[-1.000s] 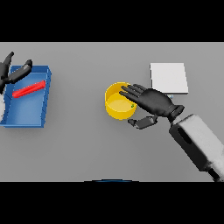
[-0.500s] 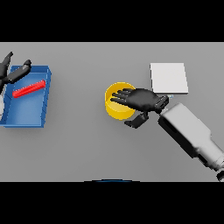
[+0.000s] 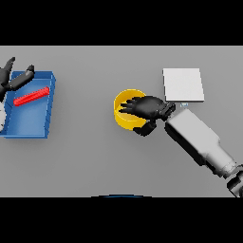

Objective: Pick up the red beaker and tilt it to pour out 1 green nut into yellow bowl. Pick up the yellow bowl and place it on the metallic measuring scale.

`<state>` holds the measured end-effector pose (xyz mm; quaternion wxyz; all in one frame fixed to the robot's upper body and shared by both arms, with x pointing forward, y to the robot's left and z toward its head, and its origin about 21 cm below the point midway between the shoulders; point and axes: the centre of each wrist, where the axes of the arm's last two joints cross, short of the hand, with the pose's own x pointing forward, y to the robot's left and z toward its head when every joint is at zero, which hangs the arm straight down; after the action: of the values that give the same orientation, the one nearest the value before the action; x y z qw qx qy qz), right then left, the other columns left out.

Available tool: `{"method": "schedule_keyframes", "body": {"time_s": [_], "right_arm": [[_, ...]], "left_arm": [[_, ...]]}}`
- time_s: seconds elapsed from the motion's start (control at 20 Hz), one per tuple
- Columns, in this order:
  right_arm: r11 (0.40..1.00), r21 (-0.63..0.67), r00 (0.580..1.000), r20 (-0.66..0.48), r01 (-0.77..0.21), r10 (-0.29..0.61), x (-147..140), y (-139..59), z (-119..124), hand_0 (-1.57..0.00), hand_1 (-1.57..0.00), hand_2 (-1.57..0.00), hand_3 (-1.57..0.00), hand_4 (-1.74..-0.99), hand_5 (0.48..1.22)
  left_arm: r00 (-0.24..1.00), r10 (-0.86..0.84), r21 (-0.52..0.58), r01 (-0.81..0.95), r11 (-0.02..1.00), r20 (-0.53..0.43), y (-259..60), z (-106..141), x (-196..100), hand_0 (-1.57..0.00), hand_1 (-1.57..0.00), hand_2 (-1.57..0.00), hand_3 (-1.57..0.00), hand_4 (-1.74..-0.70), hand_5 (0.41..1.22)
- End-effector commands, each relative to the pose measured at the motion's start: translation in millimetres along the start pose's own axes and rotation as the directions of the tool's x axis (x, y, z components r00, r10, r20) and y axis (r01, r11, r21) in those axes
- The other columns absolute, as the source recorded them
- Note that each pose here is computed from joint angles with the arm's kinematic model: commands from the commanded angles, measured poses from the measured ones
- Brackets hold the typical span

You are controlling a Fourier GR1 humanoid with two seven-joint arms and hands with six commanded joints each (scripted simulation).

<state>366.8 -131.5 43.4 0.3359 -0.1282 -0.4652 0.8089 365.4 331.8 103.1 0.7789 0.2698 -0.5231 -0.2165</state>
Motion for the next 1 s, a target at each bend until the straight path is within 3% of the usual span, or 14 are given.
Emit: {"method": "schedule_keyframes", "body": {"time_s": [0.0,0.05,0.1,0.15,0.2,0.3,0.35,0.6,0.95], "right_arm": [[1.000,0.001,1.000,0.001,-0.001,0.001,1,2.1,0,-0.05,-0.06,-0.09,-0.13,-1.261,0.809],[1.000,-0.002,1.000,0.014,-0.004,0.004,2,2.2,-2,-0.19,-0.18,-0.19,-0.21,-1.309,0.891],[1.000,-0.004,1.000,0.030,-0.005,0.005,4,4.7,-2,-0.45,-0.41,-0.35,-0.32,-1.363,0.957],[1.000,-0.003,0.999,0.040,0.001,-0.001,4,5.0,1,-0.68,-0.64,-0.59,-0.57,-1.435,1.010],[1.000,-0.006,0.999,0.050,0.006,-0.006,2,1.5,2,-0.86,-0.83,-0.79,-0.68,-1.492,1.052],[1.000,0.006,0.999,0.053,-0.008,0.007,-1,-0.1,6,-1.11,-1.09,-1.07,-0.88,-1.578,1.113],[1.000,0.007,0.999,0.055,-0.003,0.002,0,-0.1,5,-1.21,-1.19,-1.13,-0.97,-1.611,1.135],[0.999,0.032,1.000,0.021,0.010,-0.011,0,-4.7,8,-1.45,-1.45,-1.33,-1.17,-1.698,1.193],[1.000,-0.005,1.000,0.018,0.023,-0.023,-1,-27.6,30,-1.55,-1.54,-1.46,-1.16,-1.732,1.215]], "left_arm": [[1.000,0.002,0.003,-0.002,1.000,0.005,5,-1,2,0.00,0.00,0.00,0.00,-0.79,0.712],[1.000,0.008,-0.005,-0.008,1.000,0.000,2,-2,-1,0.00,0.00,0.00,0.00,-0.79,0.711],[1.000,0.004,-0.001,-0.004,1.000,-0.001,4,-2,-4,0.00,0.00,0.00,0.00,-0.79,0.710],[1.000,0.001,-0.004,-0.001,1.000,0.003,-1,-2,-7,0.00,0.00,0.00,0.00,-0.79,0.710],[1.000,0.002,-0.005,-0.002,1.000,0.004,0,-2,-3,0.00,0.00,0.00,0.00,-0.79,0.710],[1.000,0.002,-0.002,-0.002,1.000,0.009,3,-1,-4,0.00,0.00,0.00,0.00,-0.79,0.707],[1.000,0.000,-0.005,0.000,1.000,0.012,4,1,-3,0.00,0.00,0.00,0.00,-0.79,0.709],[1.000,-0.003,-0.013,0.003,1.000,0.002,4,-1,-3,0.00,0.00,0.00,0.00,-0.78,0.712],[1.000,-0.020,-0.003,0.020,1.000,0.010,5,0,0,0.00,0.00,0.00,0.00,-0.77,0.707]]}}
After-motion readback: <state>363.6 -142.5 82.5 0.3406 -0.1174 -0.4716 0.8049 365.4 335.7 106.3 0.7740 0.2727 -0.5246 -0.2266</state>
